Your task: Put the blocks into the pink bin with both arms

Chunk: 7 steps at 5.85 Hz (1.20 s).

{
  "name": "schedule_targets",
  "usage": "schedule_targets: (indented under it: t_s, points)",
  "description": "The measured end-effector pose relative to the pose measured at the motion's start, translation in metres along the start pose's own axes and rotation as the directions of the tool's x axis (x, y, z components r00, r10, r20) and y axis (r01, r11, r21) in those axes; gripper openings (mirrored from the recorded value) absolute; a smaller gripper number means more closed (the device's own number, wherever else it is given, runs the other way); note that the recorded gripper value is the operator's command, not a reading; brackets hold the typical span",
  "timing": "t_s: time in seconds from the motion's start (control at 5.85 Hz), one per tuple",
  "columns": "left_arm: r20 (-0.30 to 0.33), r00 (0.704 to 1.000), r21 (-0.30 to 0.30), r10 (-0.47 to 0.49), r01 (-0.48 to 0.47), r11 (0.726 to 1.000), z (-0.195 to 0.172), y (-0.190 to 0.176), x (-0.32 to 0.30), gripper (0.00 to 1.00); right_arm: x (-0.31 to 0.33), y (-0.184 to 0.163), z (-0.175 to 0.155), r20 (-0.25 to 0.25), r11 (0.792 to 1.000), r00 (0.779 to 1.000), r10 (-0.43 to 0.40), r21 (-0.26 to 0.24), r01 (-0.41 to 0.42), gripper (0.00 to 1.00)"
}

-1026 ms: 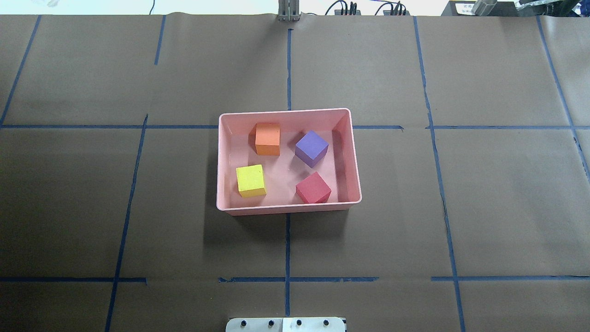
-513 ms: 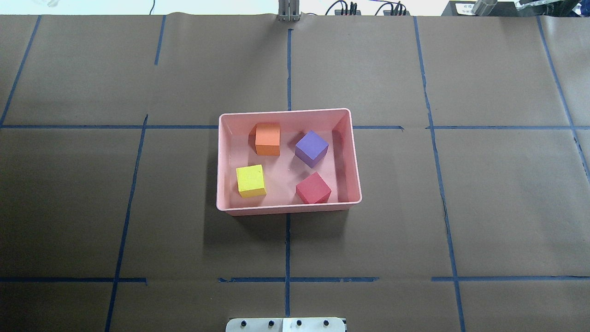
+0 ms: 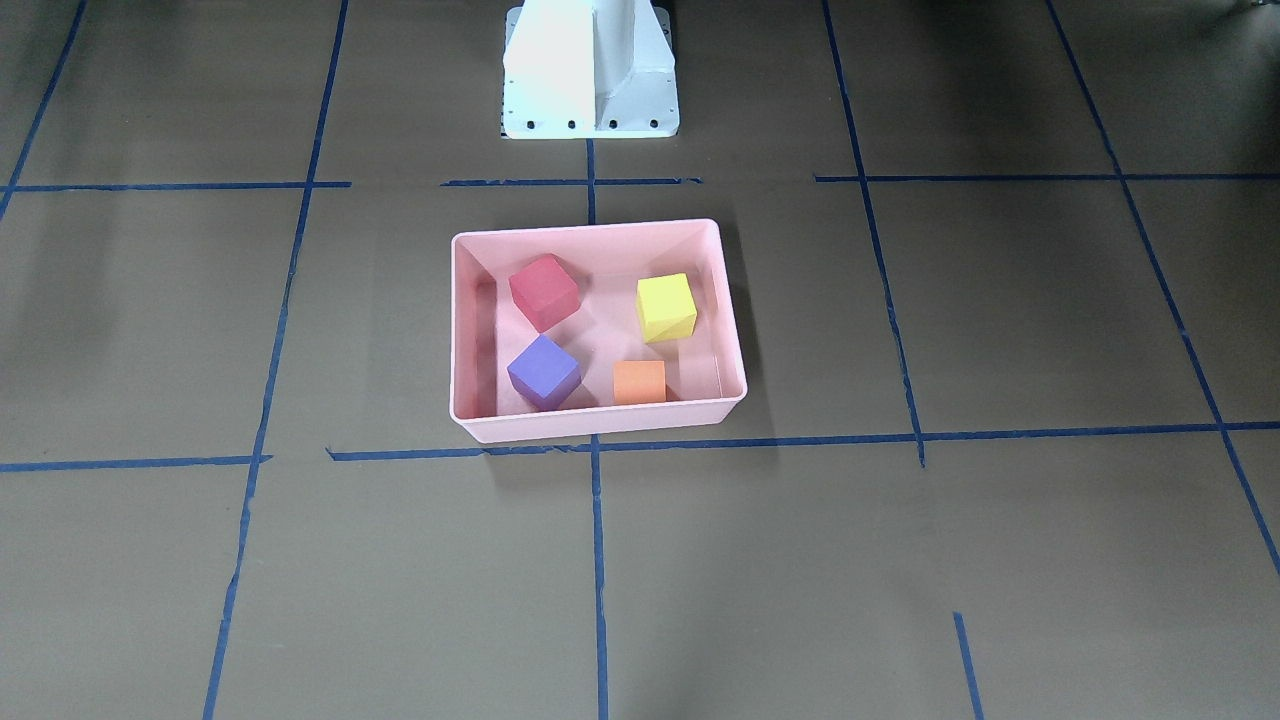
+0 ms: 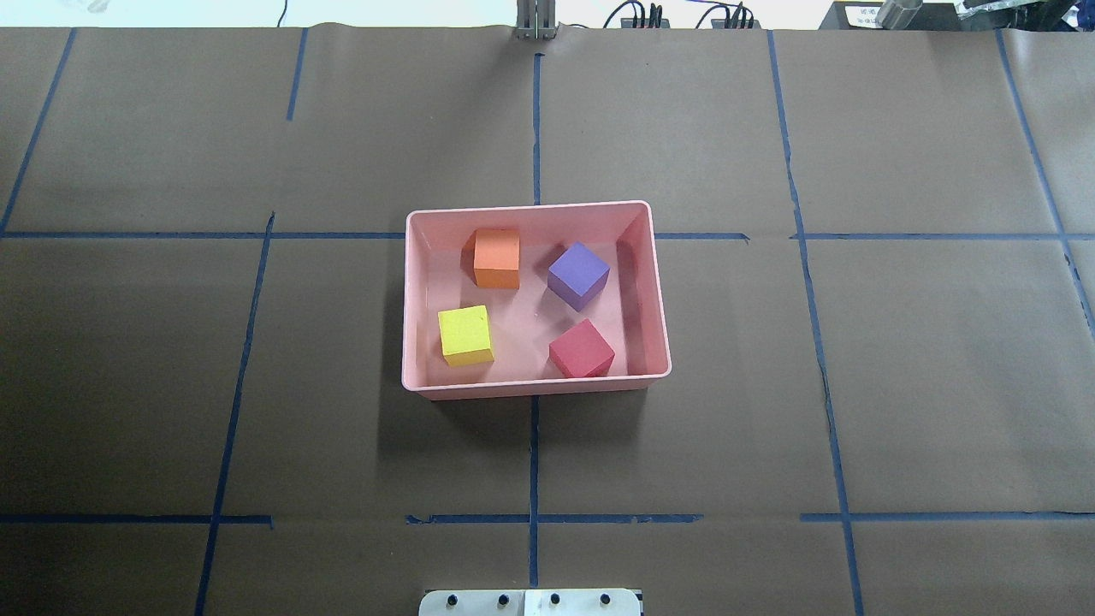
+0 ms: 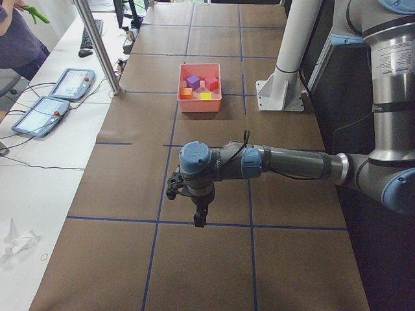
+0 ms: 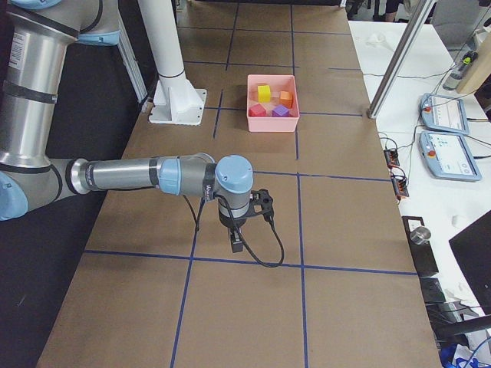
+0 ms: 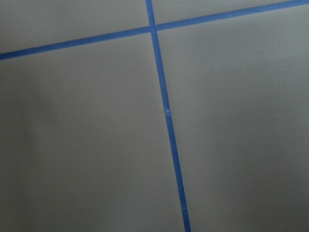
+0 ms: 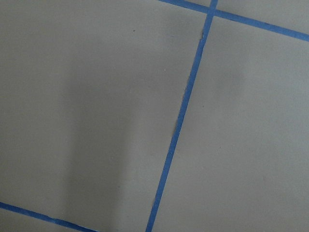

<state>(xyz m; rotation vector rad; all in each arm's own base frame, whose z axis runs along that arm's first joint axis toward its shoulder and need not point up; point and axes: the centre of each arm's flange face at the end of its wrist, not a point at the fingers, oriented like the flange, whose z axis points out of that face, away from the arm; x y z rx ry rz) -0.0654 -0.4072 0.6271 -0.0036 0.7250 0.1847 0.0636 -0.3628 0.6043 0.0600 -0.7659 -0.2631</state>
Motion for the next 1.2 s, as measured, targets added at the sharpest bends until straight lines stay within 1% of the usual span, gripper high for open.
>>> schedule_targets:
  t_s: [0.17,0.34,1.2]
  points:
    - [0.031,1.0,-0.009,0.001,-0.001,1.0,0.0006,0.0022,-0.0027,1.0,0.0,0.0,0.0002,0.0,1.0,1.0,0.0,0.0,0.0,1.0]
    - [0.043,0.999,-0.012,0.002,-0.001,1.0,0.0007,0.0028,-0.0036,1.0,0.0,0.0,0.0002,0.0,1.0,1.0,0.0,0.0,0.0,1.0]
    - [0.045,0.999,-0.013,0.004,-0.003,1.0,-0.0005,0.0036,-0.0024,1.0,-0.0007,-0.0002,-0.0002,0.004,1.0,1.0,-0.001,0.002,0.001,1.0]
